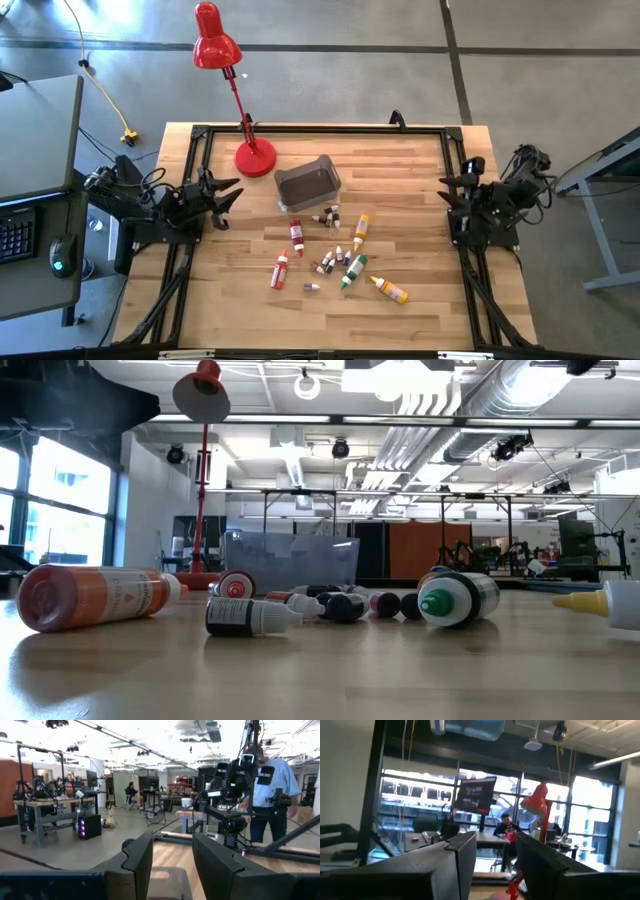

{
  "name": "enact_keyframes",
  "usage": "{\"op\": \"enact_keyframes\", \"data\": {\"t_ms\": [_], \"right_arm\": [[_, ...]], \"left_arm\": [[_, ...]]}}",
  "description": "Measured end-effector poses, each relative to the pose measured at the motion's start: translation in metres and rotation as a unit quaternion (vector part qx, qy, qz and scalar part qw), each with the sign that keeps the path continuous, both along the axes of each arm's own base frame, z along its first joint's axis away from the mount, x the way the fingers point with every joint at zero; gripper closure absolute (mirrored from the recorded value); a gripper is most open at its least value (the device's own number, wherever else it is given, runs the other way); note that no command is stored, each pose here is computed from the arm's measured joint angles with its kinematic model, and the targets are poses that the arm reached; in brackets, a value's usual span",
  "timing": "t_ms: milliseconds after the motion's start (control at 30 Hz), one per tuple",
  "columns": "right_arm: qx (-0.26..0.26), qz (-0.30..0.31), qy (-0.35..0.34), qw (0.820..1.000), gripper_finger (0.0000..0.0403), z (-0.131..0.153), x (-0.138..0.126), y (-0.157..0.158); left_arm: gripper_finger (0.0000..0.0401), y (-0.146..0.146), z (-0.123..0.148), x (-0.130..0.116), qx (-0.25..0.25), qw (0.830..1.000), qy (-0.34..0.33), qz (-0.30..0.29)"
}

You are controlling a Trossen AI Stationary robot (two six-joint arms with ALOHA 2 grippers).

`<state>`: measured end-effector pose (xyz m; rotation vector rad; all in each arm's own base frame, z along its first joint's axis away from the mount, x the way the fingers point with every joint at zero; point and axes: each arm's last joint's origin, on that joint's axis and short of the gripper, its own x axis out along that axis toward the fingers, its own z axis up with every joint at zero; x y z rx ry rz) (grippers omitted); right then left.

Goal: Pick & Place food coloring
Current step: Put the top large yellow food coloring bottle into the bin

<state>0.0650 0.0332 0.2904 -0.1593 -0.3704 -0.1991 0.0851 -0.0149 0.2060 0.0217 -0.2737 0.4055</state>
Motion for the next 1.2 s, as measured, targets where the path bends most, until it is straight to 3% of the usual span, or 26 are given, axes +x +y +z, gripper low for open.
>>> {"op": "enact_keyframes", "data": {"t_ms": [200, 333, 467, 567, 700, 867, 1067, 1200], "right_arm": [[-0.022, -0.021, 0.048, 0.998, 0.0269, 0.012, 0.036, 0.019], [-0.029, -0.003, 0.134, 0.991, 0.0269, -0.003, 0.074, 0.03], [-0.013, 0.013, 0.234, 0.972, 0.0269, -0.025, 0.108, 0.029], [0.025, 0.037, 0.28, 0.959, 0.0269, -0.037, 0.13, 0.02], [0.069, 0.083, 0.329, 0.938, 0.0269, -0.052, 0.156, 0.003], [0.094, 0.116, 0.393, 0.907, 0.0269, -0.08, 0.175, -0.015], [0.044, 0.168, 0.445, 0.879, 0.0269, -0.104, 0.186, -0.017], [-0.025, 0.149, 0.454, 0.878, 0.0269, -0.111, 0.19, -0.017]], "left_arm": [[0.0266, 0.002, 0.026, -0.006, 0.025, 1.0, -0.012, -0.009], [0.0266, 0.002, 0.043, -0.007, 0.047, 0.999, 0.025, 0.001], [0.0266, 0.003, 0.057, -0.003, 0.028, 0.996, 0.08, 0.031], [0.0266, 0.002, 0.071, -0.001, 0.008, 0.995, 0.1, 0.018], [0.0266, -0.002, 0.087, 0.005, 0.022, 0.991, 0.135, 0.0], [0.0266, -0.003, 0.095, 0.013, 0.027, 0.983, 0.17, 0.067], [0.0266, -0.002, 0.09, 0.015, 0.038, 0.973, 0.203, 0.107], [0.0266, -0.002, 0.089, 0.015, 0.028, 0.974, 0.199, 0.106]]}}
